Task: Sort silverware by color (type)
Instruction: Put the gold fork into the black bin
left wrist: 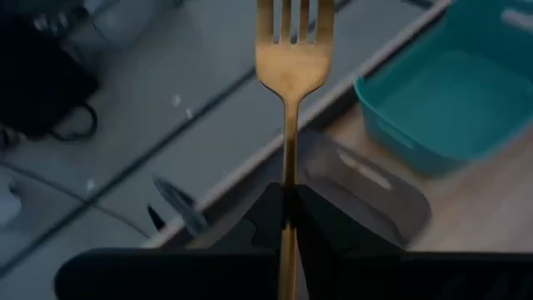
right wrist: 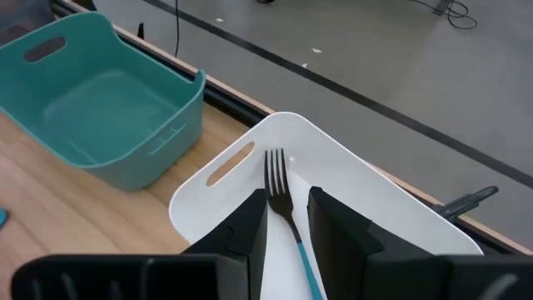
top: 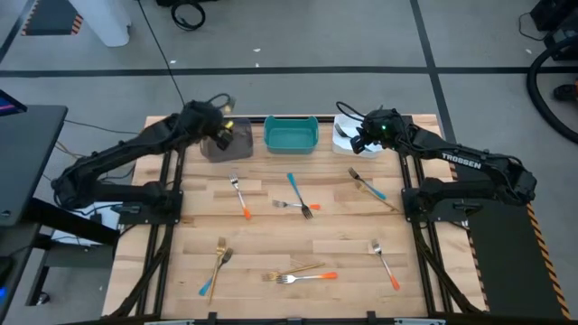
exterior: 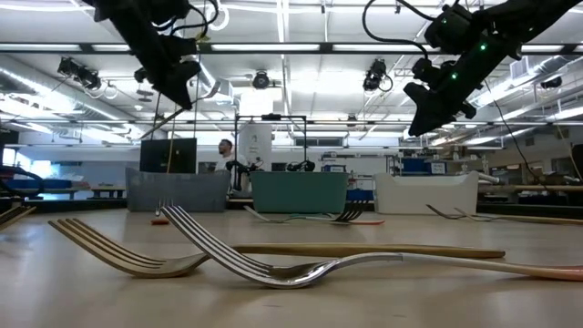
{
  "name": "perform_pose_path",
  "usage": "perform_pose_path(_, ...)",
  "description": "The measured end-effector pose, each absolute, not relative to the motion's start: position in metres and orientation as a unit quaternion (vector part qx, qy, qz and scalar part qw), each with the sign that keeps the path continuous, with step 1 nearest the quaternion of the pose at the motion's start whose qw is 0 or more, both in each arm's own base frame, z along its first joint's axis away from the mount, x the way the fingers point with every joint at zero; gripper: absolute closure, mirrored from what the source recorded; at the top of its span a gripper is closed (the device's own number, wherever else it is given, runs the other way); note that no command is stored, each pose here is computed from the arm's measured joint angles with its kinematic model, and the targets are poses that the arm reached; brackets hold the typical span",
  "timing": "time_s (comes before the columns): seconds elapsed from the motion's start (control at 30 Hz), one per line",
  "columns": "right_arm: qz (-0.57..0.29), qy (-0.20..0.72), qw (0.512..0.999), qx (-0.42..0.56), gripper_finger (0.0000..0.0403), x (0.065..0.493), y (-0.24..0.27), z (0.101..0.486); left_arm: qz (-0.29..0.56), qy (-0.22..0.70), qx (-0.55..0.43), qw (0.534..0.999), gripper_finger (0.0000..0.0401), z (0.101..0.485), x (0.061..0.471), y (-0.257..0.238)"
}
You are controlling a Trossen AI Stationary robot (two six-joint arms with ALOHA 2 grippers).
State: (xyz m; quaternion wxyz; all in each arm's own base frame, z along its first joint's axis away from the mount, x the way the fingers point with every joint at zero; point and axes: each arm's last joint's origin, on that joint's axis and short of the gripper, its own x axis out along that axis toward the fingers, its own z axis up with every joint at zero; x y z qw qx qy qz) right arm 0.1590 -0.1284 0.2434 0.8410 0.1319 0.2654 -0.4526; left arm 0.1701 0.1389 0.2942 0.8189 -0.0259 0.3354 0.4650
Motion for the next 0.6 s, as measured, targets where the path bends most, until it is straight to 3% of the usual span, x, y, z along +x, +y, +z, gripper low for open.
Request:
perform_pose_path(0.17, -0.451, 0.266, 0.842, 0.132, 0.0306, 0.159, -0.128, 0.243, 0.442, 0.346, -0.023, 0.827, 0.0371, 0.289, 0.170, 0.155)
perform_pose_path(0.6, -0.450, 0.266, 0.842, 0.132, 0.0306, 0.159, -0.128, 0.243, 0.397, 0.455, -0.007, 0.797, 0.0370, 0.244, 0.190, 0.180)
